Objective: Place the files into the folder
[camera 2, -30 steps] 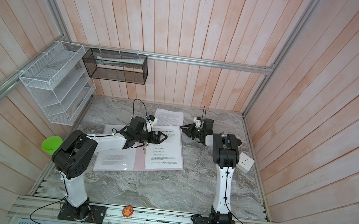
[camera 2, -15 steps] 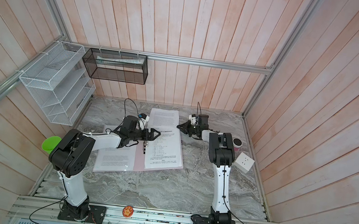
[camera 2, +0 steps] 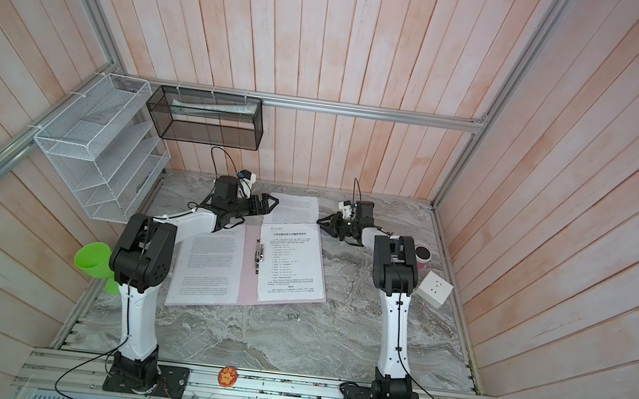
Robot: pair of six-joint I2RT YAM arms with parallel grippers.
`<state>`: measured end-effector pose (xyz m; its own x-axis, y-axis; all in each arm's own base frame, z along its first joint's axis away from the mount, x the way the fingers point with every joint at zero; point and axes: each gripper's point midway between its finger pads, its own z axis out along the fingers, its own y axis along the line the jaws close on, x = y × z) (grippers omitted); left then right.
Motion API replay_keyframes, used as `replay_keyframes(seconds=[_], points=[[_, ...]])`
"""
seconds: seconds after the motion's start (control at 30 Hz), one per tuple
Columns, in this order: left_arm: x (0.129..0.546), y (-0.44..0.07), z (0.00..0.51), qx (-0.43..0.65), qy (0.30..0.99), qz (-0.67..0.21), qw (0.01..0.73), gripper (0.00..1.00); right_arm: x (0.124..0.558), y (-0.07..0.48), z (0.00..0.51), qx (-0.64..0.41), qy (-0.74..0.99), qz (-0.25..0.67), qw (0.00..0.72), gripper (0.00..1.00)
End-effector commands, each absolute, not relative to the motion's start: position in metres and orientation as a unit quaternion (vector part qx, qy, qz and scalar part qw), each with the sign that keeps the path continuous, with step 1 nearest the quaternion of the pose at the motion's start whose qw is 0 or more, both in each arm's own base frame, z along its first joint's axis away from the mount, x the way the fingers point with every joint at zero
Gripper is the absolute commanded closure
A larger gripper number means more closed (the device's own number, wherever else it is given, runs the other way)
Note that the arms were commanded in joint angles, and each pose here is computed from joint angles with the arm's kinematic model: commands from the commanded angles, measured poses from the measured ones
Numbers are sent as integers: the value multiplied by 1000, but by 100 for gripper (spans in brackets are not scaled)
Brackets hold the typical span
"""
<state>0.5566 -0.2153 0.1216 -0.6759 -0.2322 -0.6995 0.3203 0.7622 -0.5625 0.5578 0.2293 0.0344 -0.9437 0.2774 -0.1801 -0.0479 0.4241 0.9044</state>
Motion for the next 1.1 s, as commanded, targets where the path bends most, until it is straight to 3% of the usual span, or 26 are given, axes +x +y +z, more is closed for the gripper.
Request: replay_keyframes(seconds=[0.0,0.17,0.3,0.63,1.07], points=[[567,-211,95,22,868,-325,375,1,559,220,6,86,846,510,126,75],[580,-209,72,10,877,-317,360,1,577,219,3,82,864,480,125,73],[585,-207,60,4,883,-312,350,1,583,223,-15,85,874,466,109,66],[588,-216,34,5,889,-327,320,1,587,239,-31,91,895,427,91,62],[584,-229,25,8,880,-366,303,2,592,291,21,31,822,560,98,62]])
